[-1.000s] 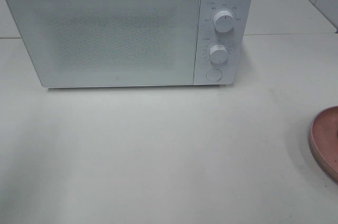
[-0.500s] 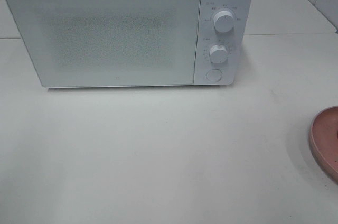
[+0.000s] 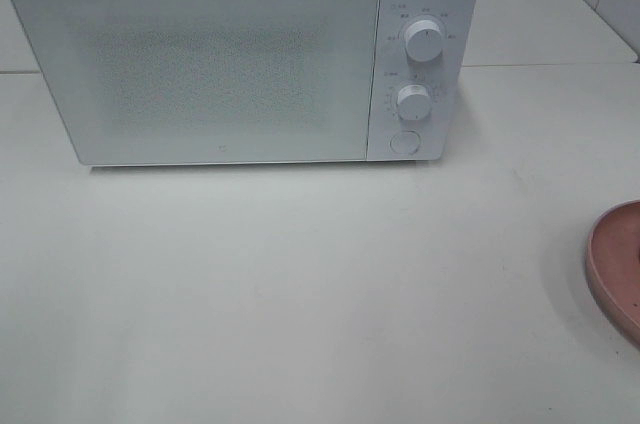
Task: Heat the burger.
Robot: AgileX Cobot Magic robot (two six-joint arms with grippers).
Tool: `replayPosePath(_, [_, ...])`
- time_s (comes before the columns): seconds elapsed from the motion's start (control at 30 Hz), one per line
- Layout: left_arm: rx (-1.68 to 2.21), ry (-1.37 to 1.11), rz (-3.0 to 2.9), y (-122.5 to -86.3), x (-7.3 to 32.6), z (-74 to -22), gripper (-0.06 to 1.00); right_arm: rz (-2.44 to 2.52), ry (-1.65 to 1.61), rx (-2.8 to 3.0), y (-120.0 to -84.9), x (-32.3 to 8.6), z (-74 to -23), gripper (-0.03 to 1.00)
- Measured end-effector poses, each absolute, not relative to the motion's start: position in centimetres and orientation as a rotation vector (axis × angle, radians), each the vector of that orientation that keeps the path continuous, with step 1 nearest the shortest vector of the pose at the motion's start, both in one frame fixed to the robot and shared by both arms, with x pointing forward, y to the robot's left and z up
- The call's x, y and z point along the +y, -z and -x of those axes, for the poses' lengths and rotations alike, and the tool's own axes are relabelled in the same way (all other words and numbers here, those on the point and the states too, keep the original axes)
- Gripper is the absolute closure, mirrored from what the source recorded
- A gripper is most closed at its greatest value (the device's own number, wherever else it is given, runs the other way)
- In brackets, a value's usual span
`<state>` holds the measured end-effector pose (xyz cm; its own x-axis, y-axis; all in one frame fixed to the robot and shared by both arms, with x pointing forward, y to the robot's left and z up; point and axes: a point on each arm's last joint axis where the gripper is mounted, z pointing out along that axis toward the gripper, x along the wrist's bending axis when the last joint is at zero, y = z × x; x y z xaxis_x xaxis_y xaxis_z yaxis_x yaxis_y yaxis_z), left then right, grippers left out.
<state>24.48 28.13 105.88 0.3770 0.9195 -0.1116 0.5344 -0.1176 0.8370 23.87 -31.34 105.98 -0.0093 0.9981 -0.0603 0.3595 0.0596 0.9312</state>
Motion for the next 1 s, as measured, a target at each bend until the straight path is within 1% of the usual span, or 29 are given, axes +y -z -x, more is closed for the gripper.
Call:
replayPosePath(0.4, [1.386,-0.774,-1.582,-105.9,28.3,-22.9,-0.04,-1.427,-0.965,1.501,-106.0,-31.3,-23.9,0.22])
replayPosePath(1.0, [1.403,-0.786,-1.57,-105.9,28.3,-22.9,-0.04,-1.427,-0.965,1.501,-106.0,-31.3,-23.9,0.22])
